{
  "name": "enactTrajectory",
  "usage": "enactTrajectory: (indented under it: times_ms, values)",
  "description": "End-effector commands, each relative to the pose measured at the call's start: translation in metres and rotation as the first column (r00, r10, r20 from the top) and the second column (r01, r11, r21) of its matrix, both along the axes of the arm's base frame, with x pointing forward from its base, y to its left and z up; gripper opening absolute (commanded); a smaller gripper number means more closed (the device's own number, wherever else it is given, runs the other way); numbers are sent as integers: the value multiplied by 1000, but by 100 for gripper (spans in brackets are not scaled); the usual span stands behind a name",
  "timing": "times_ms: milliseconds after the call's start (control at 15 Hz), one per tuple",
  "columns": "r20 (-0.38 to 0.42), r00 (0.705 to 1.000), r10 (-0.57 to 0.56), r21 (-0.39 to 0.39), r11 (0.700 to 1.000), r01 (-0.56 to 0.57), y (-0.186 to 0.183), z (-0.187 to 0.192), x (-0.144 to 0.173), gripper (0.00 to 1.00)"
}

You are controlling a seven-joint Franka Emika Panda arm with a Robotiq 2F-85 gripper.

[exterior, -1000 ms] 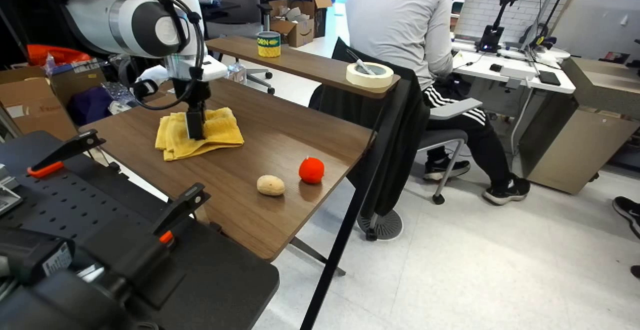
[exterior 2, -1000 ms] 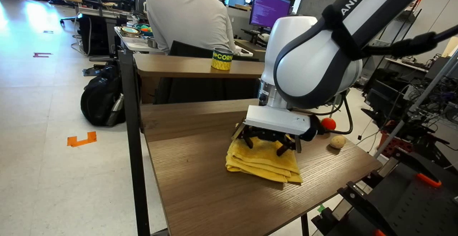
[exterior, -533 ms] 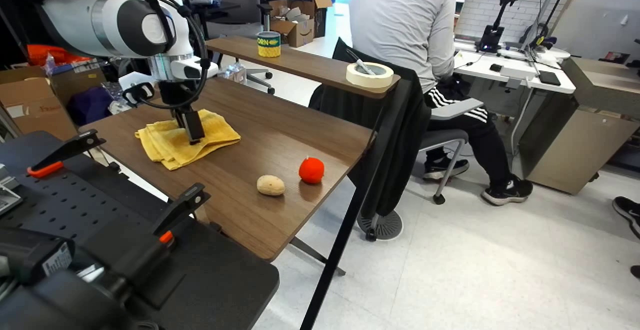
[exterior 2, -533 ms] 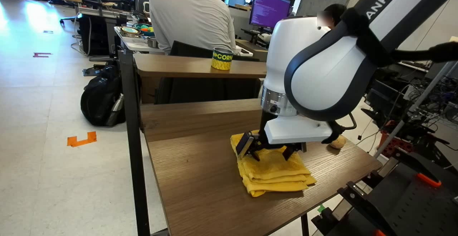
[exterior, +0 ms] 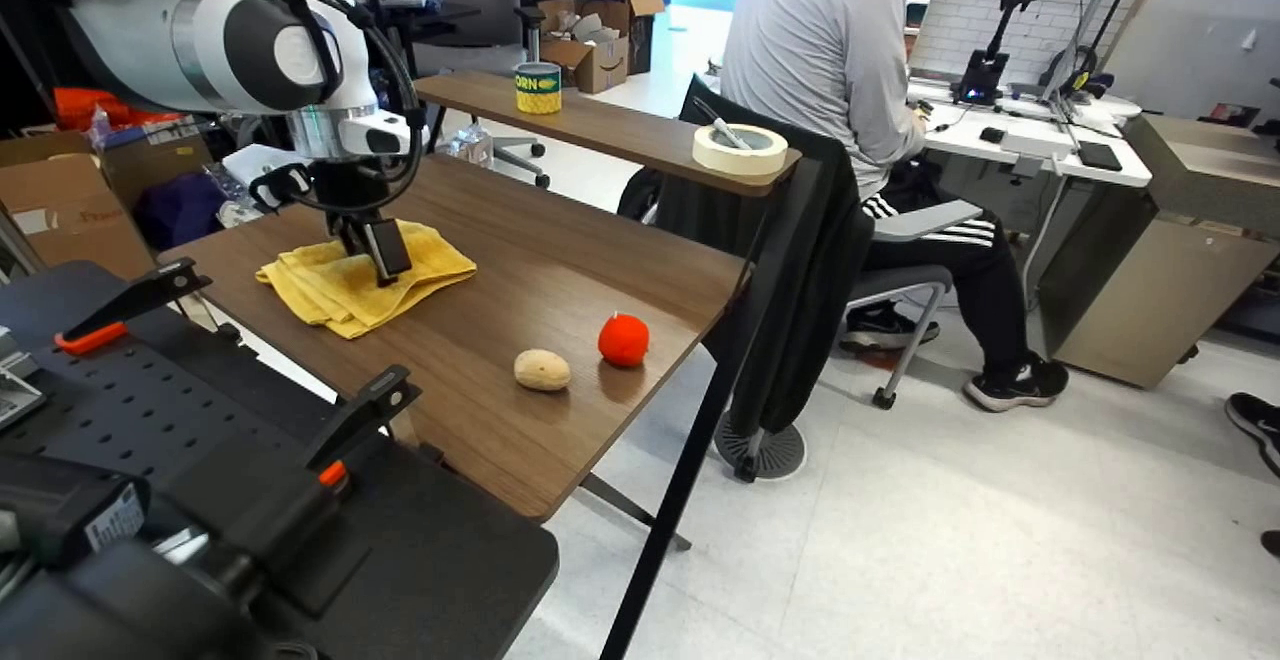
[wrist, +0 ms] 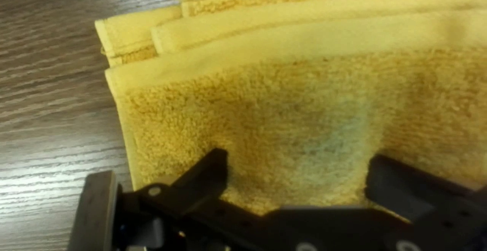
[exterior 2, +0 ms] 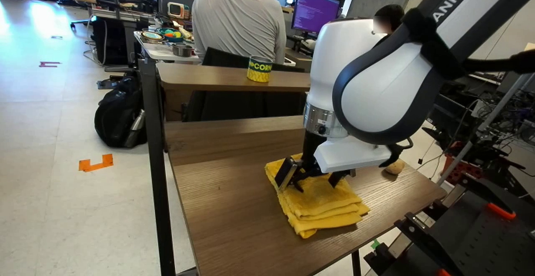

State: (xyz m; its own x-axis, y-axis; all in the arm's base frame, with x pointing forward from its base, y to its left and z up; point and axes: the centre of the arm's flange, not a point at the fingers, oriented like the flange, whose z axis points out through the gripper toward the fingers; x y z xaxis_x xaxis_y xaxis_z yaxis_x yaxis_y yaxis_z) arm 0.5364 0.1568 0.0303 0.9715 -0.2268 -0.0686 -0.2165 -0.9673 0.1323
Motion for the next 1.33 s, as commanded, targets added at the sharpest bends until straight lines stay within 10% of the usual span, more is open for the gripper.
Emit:
enactTrajectory:
  times_ms: [0,533,800,1267]
  values:
    - [54,982,-179,73,982,174,-39,-32,40,100]
    - [66,809,-584,141,809,571,-192,-46,77,100]
    - [36,928,-371,101,925,366,-142,-27,25,100]
    - [24,999,-25,94,995,23,-19,-36,-44,100]
